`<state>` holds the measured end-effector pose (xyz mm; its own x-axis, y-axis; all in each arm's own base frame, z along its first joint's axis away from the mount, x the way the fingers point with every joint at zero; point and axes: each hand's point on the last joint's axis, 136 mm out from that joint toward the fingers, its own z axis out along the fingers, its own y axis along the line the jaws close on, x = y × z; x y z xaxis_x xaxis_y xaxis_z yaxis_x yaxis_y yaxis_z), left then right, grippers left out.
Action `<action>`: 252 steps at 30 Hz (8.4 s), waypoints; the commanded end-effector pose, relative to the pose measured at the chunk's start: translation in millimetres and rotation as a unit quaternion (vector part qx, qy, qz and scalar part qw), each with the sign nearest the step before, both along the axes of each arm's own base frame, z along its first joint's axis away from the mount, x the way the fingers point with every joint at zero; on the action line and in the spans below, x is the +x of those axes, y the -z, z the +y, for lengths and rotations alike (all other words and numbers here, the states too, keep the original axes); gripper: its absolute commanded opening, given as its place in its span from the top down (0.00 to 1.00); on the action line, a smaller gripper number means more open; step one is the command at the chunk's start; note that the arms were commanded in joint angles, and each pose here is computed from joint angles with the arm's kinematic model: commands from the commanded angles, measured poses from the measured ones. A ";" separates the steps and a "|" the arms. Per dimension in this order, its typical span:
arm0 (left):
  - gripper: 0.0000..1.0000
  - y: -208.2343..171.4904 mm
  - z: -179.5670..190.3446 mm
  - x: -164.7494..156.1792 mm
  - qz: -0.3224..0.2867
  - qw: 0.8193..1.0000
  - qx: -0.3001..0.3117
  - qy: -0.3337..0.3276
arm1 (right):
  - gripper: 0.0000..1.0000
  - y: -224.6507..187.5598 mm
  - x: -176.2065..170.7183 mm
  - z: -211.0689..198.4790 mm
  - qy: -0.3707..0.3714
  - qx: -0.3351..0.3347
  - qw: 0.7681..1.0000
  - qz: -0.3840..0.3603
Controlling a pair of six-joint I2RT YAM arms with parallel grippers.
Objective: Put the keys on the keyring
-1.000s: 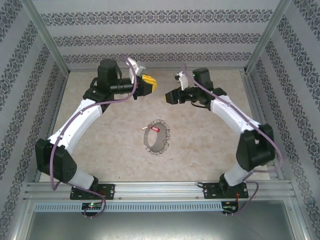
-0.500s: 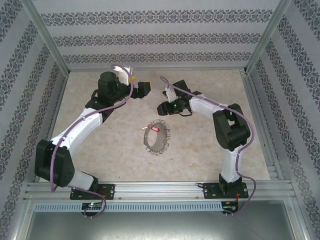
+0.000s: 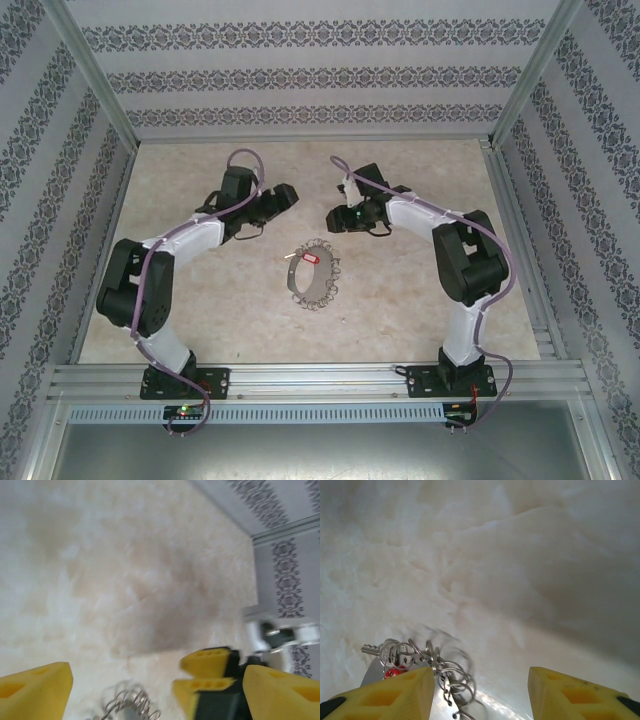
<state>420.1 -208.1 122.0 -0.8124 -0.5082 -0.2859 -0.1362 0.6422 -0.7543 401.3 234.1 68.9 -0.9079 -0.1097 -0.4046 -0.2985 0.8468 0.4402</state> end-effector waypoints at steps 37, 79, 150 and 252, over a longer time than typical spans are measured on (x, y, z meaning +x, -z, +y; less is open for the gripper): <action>0.65 77.0 -27.7 -46.7 0.188 0.970 0.103 -0.112 | 0.48 -22.1 10.6 -29.0 0.045 0.043 0.997 -0.046; 1.00 44.9 -53.4 -33.0 0.125 0.986 0.096 -0.054 | 0.49 -39.3 6.4 -27.5 0.047 0.070 0.995 -0.053; 1.00 -274.3 -107.7 -31.1 -0.301 0.933 -0.143 0.140 | 0.54 -196.2 -33.3 -11.9 -0.119 0.237 0.919 -0.293; 0.59 -277.3 -58.7 22.4 -0.223 0.942 -0.209 0.138 | 1.00 -320.1 -15.8 22.2 -0.071 -0.284 0.606 -0.740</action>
<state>456.0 -261.9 383.9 -0.7879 -0.4644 -0.4044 0.3155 0.2595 -0.9128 389.4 252.4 356.6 0.3819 -0.6833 -0.6223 -0.1542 0.6168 -0.7719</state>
